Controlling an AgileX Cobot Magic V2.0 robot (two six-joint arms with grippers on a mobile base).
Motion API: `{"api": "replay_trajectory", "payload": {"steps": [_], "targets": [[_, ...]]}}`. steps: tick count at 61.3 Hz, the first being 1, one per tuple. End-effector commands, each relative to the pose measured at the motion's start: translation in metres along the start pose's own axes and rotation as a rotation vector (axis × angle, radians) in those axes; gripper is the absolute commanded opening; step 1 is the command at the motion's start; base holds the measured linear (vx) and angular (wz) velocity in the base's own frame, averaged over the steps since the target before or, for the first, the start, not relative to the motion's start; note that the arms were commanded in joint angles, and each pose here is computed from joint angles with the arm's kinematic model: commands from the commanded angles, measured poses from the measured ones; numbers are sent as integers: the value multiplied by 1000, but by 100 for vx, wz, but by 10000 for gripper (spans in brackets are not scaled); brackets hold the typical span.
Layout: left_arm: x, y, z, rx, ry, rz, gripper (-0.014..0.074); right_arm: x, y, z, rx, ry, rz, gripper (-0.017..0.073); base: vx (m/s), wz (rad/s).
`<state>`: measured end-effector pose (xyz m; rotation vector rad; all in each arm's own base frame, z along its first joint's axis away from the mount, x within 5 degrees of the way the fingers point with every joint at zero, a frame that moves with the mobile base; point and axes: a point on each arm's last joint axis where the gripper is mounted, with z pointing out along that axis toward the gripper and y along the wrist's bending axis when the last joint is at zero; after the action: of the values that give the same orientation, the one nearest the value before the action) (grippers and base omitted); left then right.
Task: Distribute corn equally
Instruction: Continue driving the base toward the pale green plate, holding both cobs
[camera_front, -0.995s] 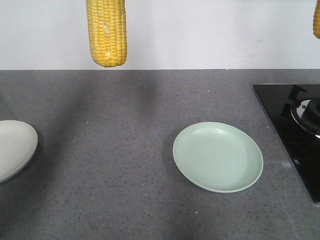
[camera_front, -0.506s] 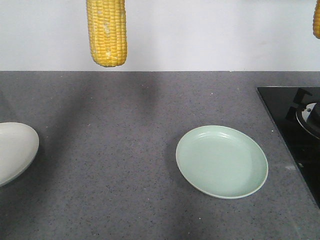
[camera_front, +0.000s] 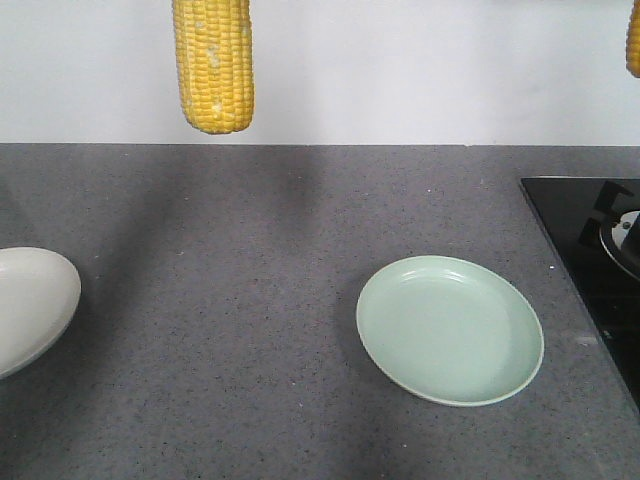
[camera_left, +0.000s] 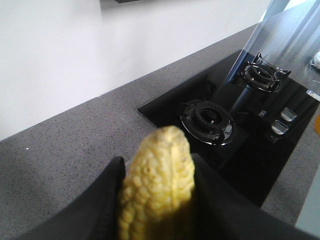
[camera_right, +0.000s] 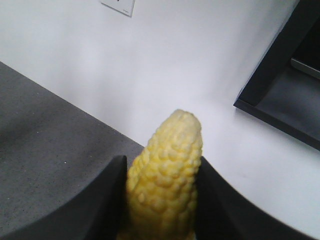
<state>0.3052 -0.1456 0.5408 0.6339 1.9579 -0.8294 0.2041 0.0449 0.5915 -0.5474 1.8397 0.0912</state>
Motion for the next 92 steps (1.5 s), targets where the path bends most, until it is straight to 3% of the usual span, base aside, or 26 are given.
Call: {"api": "replay_trajectory", "payload": {"steps": [1,92], "targets": [[-10,-20,-24,35,-90,27,-6,-5,1,-11,15,-47,-10,-4,1,0],[-10,-20,-24,36,-90,27,-6,-5,1,-11,15,-48,-10,-4,1,-3]]}}
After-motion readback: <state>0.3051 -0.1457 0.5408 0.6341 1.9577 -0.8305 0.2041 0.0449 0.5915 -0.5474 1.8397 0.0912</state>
